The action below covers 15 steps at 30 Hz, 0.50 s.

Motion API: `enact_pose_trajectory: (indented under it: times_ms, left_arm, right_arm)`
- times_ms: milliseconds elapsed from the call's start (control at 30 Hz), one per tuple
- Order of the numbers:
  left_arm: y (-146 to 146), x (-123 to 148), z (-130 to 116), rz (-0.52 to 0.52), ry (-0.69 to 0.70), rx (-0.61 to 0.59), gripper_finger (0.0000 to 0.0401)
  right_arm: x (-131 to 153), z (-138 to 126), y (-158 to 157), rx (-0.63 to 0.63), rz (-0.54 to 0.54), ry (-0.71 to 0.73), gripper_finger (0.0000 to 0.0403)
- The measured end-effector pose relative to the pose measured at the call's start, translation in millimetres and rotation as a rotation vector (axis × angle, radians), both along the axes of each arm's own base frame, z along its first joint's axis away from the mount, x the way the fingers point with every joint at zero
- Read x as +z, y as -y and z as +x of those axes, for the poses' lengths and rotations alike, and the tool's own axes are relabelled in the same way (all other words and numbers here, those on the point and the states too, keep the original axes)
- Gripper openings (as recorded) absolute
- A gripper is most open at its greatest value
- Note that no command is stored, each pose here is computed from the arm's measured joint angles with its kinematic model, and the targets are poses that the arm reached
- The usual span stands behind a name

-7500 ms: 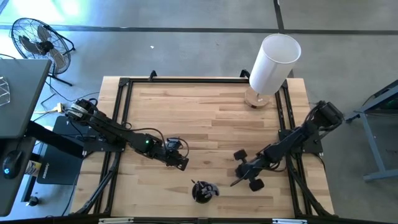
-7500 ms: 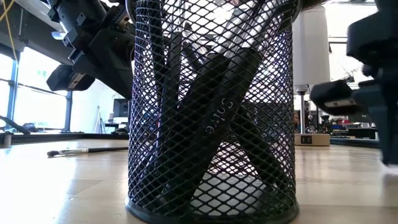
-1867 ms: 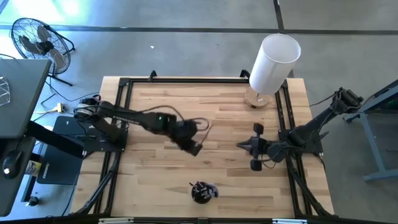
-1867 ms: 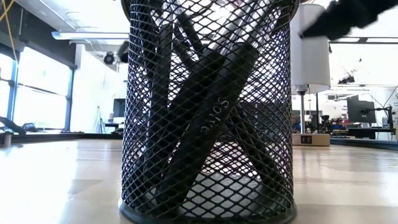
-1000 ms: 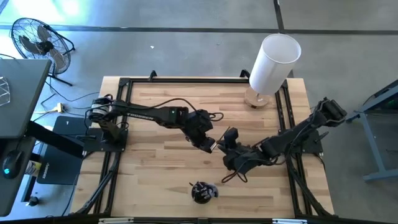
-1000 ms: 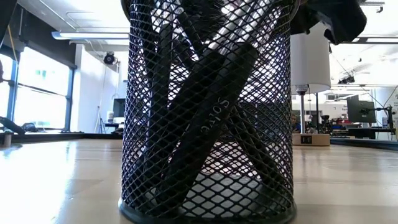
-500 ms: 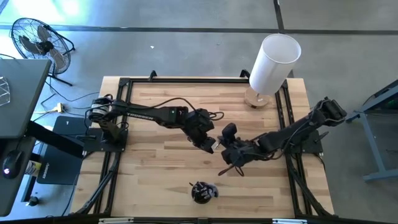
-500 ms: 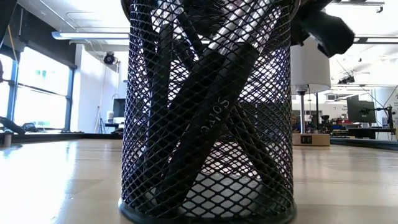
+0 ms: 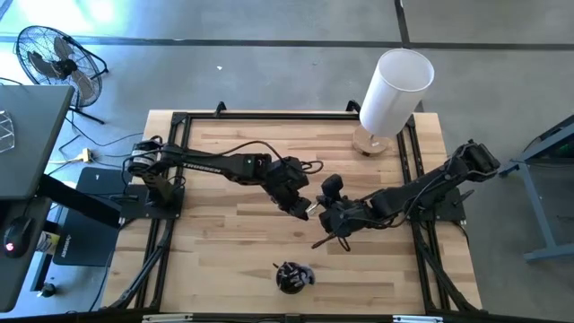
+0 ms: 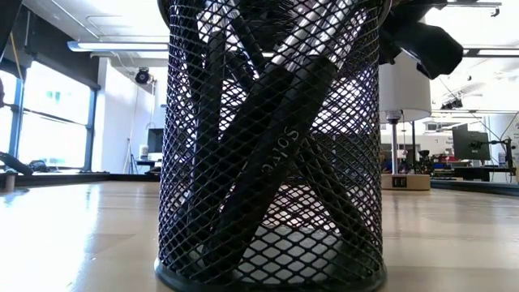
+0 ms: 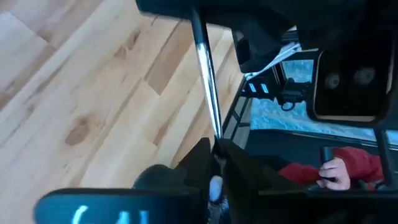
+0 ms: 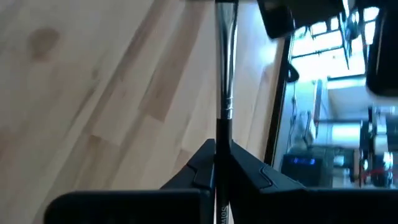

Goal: Put items in baskets/containers
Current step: Put the black eyeshadow brush into the black pen holder

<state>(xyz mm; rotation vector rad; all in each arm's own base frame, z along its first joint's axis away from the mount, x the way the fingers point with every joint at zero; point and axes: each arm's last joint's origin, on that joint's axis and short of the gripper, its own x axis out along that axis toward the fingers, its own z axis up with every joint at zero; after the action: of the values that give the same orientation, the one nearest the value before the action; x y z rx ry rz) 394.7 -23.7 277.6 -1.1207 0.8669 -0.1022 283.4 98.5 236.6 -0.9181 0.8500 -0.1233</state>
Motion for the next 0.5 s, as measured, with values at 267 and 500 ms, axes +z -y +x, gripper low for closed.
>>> enact_pose_trajectory:
  times_ms: [267,500]
  left_arm:
    - [-7.4,-3.0,-0.8,0.152,0.040,-0.025,0.0096]
    - [1.0,-5.2,-13.7,0.376,-0.018,-0.077,0.0105]
  right_arm:
    - [-22.1,-17.7,0.6,-0.294,0.345,0.020,0.0014]
    - [-29.4,-45.9,-30.5,-0.558,0.685,0.149,0.0011]
